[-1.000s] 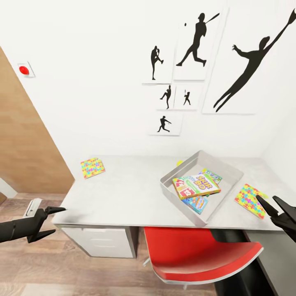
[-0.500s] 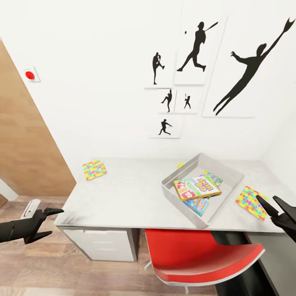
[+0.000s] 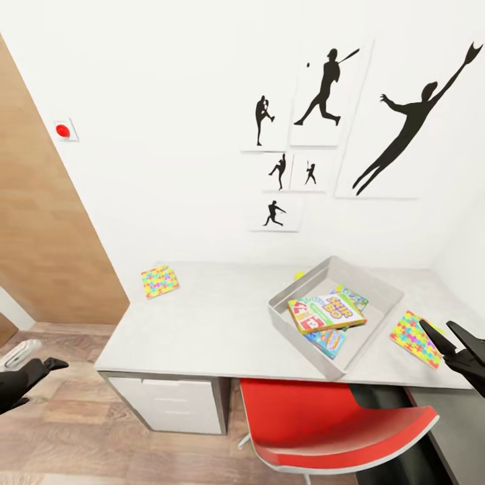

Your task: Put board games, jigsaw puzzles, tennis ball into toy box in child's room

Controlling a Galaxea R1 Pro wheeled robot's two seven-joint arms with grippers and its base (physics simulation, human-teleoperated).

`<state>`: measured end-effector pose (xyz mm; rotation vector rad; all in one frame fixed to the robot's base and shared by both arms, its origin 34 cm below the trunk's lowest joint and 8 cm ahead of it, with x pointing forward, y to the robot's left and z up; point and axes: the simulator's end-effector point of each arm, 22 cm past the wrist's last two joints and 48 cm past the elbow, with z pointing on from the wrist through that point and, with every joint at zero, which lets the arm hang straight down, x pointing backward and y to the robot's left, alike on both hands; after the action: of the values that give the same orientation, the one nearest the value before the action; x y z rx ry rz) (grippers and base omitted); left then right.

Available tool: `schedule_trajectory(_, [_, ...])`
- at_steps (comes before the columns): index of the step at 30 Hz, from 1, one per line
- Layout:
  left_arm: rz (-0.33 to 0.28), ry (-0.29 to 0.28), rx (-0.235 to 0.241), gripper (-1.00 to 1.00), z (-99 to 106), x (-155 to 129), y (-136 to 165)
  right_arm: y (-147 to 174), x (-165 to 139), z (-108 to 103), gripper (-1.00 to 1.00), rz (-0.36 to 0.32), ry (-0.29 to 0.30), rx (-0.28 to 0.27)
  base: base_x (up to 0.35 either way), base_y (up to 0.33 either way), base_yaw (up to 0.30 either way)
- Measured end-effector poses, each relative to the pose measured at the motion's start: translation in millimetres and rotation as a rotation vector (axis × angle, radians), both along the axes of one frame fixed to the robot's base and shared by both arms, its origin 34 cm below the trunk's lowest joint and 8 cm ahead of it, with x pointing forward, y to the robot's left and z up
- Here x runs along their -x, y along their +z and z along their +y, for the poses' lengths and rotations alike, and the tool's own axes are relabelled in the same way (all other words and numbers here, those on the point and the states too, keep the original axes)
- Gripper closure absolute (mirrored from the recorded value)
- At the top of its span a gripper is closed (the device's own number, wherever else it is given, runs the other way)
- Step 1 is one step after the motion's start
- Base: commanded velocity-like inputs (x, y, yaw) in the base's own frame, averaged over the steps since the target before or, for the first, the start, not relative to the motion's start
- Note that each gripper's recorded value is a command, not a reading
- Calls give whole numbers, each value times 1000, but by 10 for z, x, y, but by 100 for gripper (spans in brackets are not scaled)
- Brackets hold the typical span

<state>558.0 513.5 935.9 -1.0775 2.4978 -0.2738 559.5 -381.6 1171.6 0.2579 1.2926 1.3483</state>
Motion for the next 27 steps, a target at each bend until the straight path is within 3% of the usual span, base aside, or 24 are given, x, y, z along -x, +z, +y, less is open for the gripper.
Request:
schedule_trajectory(5, [-3,59,-143,-100,357,21,36,35,11,5,-100,-7,0,2,0,0,74])
schedule_trajectory(10, [-80,111,-193,-100,509,-99,162,70,24,6,-100,-15,-1,3,0,0,75])
schedule_trajectory(13, [-124,125,-194,-100,532,-169,229,92,31,6,-100,-20,-1,3,0,0,76])
schedule_trajectory(15, [-192,135,-182,-100,530,-282,317,105,36,6,-100,-23,-1,4,0,0,76])
schedule_trajectory(21, [-317,142,-136,-100,512,-459,517,147,50,9,-100,-32,-1,4,0,0,76])
schedule_trajectory(27, [-383,178,-107,-100,641,-476,667,178,63,13,-100,-37,-2,9,0,0,76])
